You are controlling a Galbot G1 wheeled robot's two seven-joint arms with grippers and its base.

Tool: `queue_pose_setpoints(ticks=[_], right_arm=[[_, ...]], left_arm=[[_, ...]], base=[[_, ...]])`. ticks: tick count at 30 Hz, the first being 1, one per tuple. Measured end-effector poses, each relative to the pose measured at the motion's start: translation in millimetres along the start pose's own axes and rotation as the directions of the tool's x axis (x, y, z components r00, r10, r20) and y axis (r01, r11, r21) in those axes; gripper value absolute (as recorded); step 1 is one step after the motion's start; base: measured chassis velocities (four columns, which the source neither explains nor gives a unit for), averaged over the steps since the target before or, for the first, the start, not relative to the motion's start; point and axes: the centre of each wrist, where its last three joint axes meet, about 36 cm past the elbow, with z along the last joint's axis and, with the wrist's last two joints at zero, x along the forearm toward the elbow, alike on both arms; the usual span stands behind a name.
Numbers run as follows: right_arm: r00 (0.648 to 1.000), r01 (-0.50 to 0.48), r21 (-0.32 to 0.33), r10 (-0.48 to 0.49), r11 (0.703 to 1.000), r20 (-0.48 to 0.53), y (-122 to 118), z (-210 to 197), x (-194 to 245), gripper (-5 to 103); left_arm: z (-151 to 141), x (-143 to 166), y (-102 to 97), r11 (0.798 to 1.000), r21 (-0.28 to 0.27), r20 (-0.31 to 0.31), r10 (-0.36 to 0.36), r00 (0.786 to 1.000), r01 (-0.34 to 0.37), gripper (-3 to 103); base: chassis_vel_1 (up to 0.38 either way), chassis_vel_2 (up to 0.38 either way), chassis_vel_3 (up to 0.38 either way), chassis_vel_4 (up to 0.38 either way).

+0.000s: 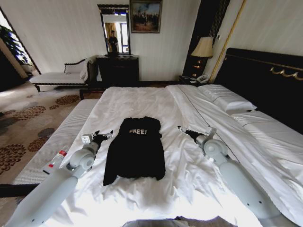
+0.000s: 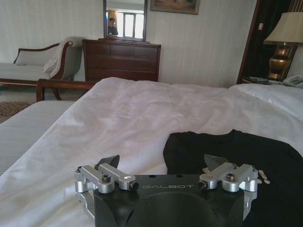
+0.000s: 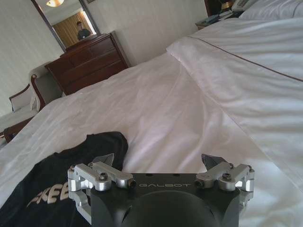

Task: Fold the clothes on the bed.

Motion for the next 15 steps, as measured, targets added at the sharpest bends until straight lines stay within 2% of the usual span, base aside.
queue_pose_setpoints(ticks=[3,6,9,11,13,15], right_arm=[[1.0,-0.005,-0.017,0.005,1.0,-0.002,-2,11,23,100],[1.0,-0.006,-0.049,0.005,0.999,-0.016,-2,33,71,100],[1.0,-0.004,-0.058,0.003,0.998,-0.019,0,39,87,100],[0.999,0.009,-0.098,-0.012,0.995,-0.033,9,53,111,100],[0.999,0.013,-0.111,-0.017,0.994,-0.036,11,56,116,100],[0.997,0.024,-0.187,-0.036,0.982,-0.062,23,76,132,100]], left_arm=[[9,12,1.4,1.0,0.005,-0.007,-0.006,1.0,0.006,100],[25,41,7.9,0.999,0.043,-0.037,-0.028,0.999,0.029,100],[29,54,9.8,0.998,0.061,-0.045,-0.033,0.998,0.036,100],[34,77,12.8,0.994,0.095,-0.059,-0.042,0.997,0.048,100],[37,83,13.7,0.994,0.1,-0.063,-0.045,0.997,0.051,102],[45,103,17.1,0.99,0.12,-0.082,-0.06,0.995,0.07,100]], base=[[0.0,0.0,0.0,0.0],[0.0,0.0,0.0,0.0],[0.0,0.0,0.0,0.0],[0.0,0.0,0.0,0.0],[0.0,0.0,0.0,0.0],[0.0,0.0,0.0,0.0]])
